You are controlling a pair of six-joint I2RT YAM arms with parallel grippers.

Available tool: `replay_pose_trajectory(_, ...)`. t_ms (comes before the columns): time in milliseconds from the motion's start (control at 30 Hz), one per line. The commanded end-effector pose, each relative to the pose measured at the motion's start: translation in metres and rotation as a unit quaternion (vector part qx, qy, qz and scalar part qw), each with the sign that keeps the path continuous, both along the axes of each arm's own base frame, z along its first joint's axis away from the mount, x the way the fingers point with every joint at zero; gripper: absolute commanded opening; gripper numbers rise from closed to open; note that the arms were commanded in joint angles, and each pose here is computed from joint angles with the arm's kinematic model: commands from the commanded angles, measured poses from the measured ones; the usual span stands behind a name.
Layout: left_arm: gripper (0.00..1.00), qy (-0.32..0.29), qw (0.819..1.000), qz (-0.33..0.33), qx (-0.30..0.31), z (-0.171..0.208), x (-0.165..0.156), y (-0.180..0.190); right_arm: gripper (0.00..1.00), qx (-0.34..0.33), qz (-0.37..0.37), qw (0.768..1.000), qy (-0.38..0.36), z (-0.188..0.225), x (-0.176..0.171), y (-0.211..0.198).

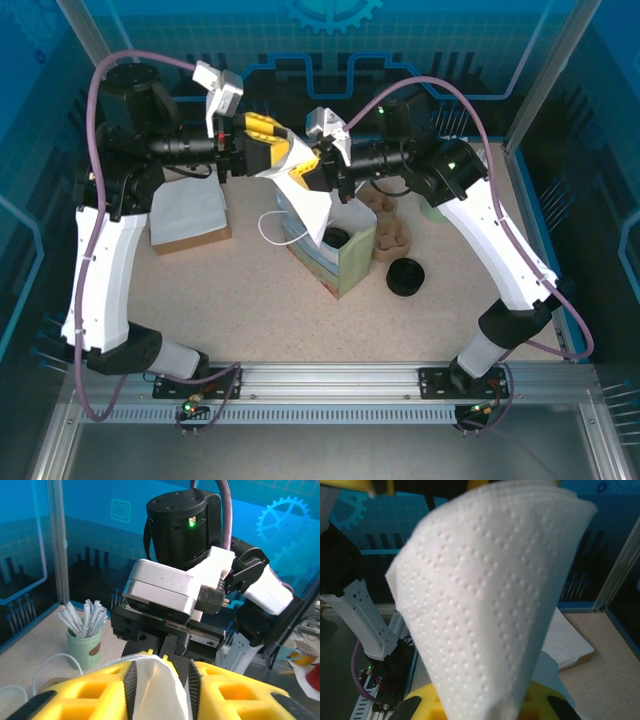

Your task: Pack the takeout coffee

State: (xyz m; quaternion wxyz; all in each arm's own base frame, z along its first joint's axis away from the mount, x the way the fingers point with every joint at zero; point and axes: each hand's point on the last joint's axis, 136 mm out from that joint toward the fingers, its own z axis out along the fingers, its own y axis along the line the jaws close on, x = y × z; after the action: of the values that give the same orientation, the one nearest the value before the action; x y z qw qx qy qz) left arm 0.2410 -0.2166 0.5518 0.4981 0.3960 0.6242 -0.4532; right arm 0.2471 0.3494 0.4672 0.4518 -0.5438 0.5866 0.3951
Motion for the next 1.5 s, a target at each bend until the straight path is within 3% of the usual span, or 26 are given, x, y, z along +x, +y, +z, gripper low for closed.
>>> replay_pose_trajectory(0, 0.49, -0.048, 0.997, 0.065, -0.005, 0.016, -0.015, 0.016, 0.00, 0.002, -0.048, 0.999, -0.001, 0.005, 0.012, -0.016)
replay_pose_trajectory(167, 0.62, -0.046, 0.980, 0.192, -0.003, -0.004, -0.013, 0.048, 0.00, -0.013, -0.098, 0.995, 0.004, -0.009, 0.035, -0.024)
replay_pose_trajectory(233, 0.62, -0.037, 0.970, 0.241, -0.009, -0.019, -0.015, 0.063, 0.00, -0.016, -0.101, 0.995, 0.014, -0.017, 0.040, -0.022)
replay_pose_trajectory(567, 0.64, 0.071, 0.944, 0.321, -0.008, -0.116, -0.037, 0.093, 0.00, -0.040, -0.080, 0.990, 0.105, -0.064, 0.062, -0.013)
replay_pose_trajectory(833, 0.65, 0.107, 0.932, 0.347, 0.009, -0.155, -0.039, 0.102, 0.00, -0.084, -0.080, 0.982, 0.151, -0.110, 0.080, -0.014)
replay_pose_trajectory(1000, 0.66, 0.117, 0.930, 0.348, 0.014, -0.163, -0.036, 0.101, 0.00, -0.123, -0.102, 0.979, 0.130, -0.136, 0.095, -0.018)
replay_pose_trajectory(1467, 0.68, 0.117, 0.931, 0.345, 0.015, -0.164, -0.033, 0.100, 0.00, -0.209, -0.104, 0.968, 0.088, -0.190, 0.097, -0.036)
